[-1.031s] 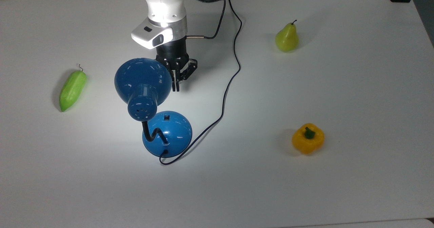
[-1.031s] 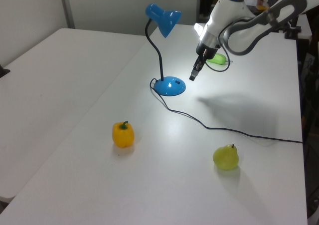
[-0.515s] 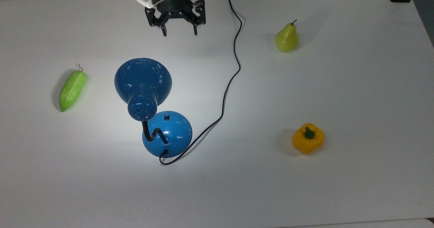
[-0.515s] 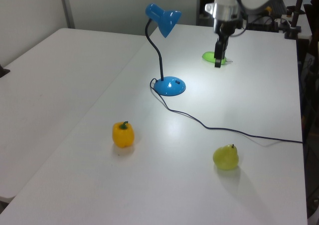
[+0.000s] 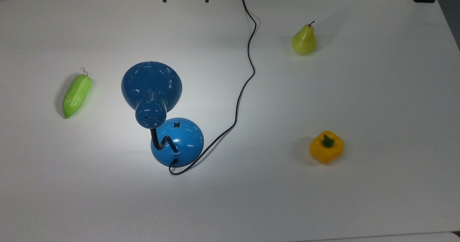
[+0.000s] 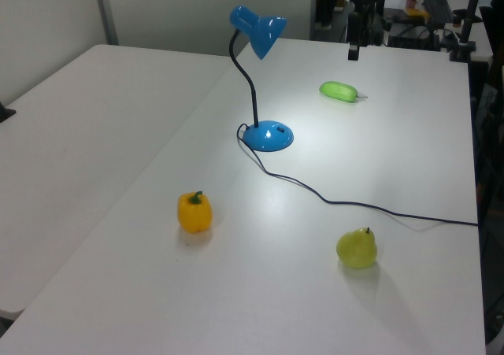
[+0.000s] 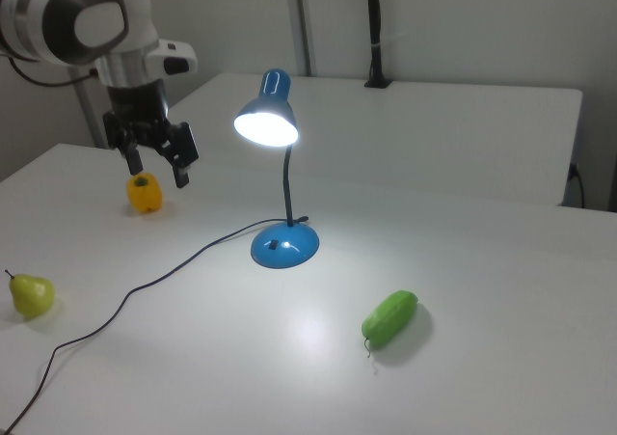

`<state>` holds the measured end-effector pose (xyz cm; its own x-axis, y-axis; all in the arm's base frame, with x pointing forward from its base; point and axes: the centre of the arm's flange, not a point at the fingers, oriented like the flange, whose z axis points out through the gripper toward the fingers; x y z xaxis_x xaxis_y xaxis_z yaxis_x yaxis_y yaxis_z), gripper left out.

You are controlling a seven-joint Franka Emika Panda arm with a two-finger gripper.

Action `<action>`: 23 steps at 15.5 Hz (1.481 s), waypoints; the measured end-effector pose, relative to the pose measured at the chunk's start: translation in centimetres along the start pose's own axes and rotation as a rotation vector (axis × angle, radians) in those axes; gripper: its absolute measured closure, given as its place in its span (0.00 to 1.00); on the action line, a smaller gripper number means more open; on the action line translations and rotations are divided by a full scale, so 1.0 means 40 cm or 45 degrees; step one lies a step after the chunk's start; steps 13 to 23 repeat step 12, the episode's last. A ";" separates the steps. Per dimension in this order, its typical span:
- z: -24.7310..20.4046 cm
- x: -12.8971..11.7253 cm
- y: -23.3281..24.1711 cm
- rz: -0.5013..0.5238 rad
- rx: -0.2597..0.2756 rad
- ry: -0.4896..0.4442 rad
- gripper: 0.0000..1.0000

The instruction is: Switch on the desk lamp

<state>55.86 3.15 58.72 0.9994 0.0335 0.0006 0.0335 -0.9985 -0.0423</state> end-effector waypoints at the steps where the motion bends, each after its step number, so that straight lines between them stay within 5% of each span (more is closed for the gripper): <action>1: -0.022 0.000 0.000 0.001 0.001 0.014 0.00; 23: -0.056 0.006 -0.005 -0.001 0.010 0.061 0.00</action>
